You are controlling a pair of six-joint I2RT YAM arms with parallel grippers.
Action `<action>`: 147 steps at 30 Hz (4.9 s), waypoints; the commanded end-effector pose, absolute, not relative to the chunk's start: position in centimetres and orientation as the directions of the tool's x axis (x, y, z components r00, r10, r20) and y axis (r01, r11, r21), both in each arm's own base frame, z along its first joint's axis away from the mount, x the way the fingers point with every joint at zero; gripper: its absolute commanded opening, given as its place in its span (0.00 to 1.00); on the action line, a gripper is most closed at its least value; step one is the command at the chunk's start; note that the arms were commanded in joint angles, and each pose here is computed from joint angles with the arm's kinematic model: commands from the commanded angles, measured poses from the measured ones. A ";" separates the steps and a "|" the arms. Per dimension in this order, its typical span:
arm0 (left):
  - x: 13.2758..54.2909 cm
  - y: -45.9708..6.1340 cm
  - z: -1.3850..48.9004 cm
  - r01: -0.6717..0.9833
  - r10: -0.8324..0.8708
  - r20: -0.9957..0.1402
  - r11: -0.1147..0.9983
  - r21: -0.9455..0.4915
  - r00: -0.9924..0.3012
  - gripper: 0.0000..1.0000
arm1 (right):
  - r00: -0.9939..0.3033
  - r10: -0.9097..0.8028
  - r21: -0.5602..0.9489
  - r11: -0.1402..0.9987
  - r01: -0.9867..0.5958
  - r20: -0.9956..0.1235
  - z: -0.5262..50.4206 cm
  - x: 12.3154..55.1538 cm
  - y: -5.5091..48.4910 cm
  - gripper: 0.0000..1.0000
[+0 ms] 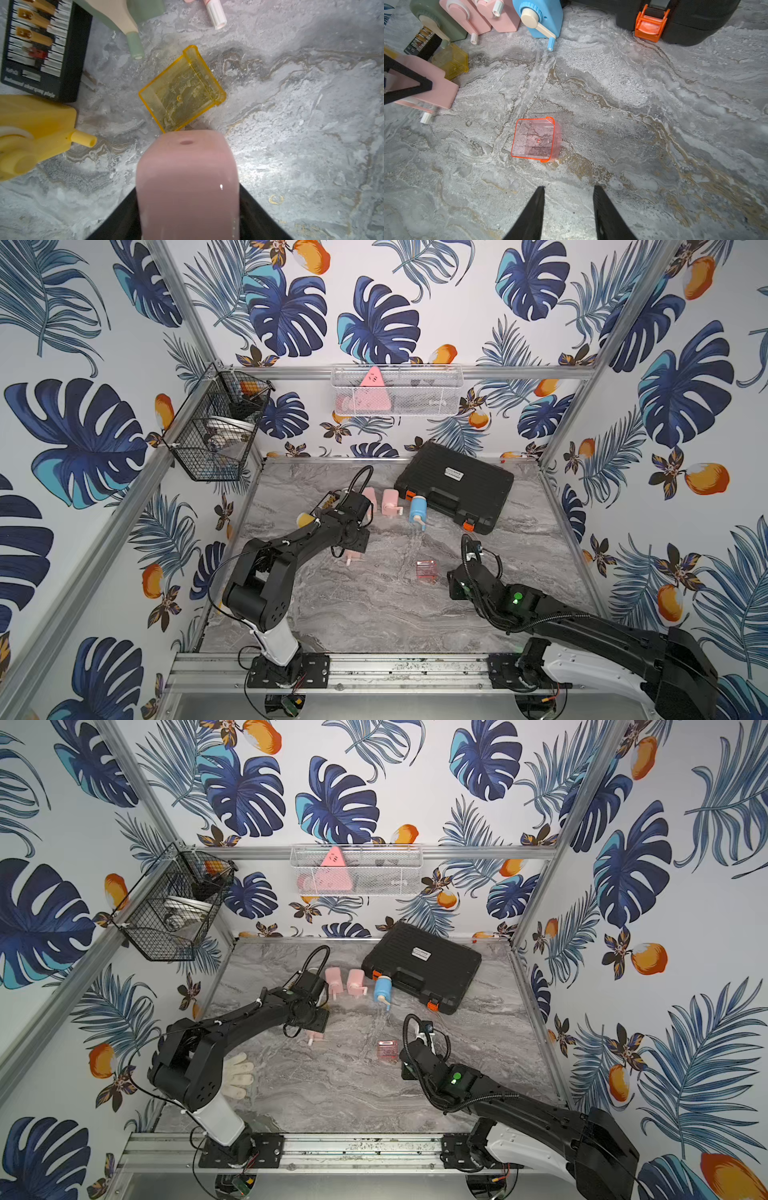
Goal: Put the tray back into the pencil sharpener
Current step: Pick up the pencil sharpener from the center of the board, then close the container of the pencil sharpener.
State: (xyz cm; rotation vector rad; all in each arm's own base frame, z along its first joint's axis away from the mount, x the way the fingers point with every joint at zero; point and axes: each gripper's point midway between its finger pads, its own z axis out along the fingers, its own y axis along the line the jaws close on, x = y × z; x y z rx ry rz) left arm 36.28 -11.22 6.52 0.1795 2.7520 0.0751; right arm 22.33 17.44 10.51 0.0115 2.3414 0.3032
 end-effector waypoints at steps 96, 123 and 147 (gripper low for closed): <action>28.5 -29.1 6.1 0.969 0.906 -0.419 0.158 0.191 -0.065 0.43 | -0.938 0.243 0.631 0.775 0.034 -0.248 3.5 27.9 22.7 0.29; 28.9 -29.2 5.3 0.974 0.882 -0.451 0.202 0.106 -0.134 0.42 | -0.912 0.292 0.678 0.735 0.022 -0.287 5.1 28.3 21.7 0.36; 28.9 -29.4 5.3 0.973 0.874 -0.464 0.210 0.094 -0.144 0.41 | -0.962 0.189 0.742 0.670 -0.020 -0.196 3.7 28.2 25.4 0.18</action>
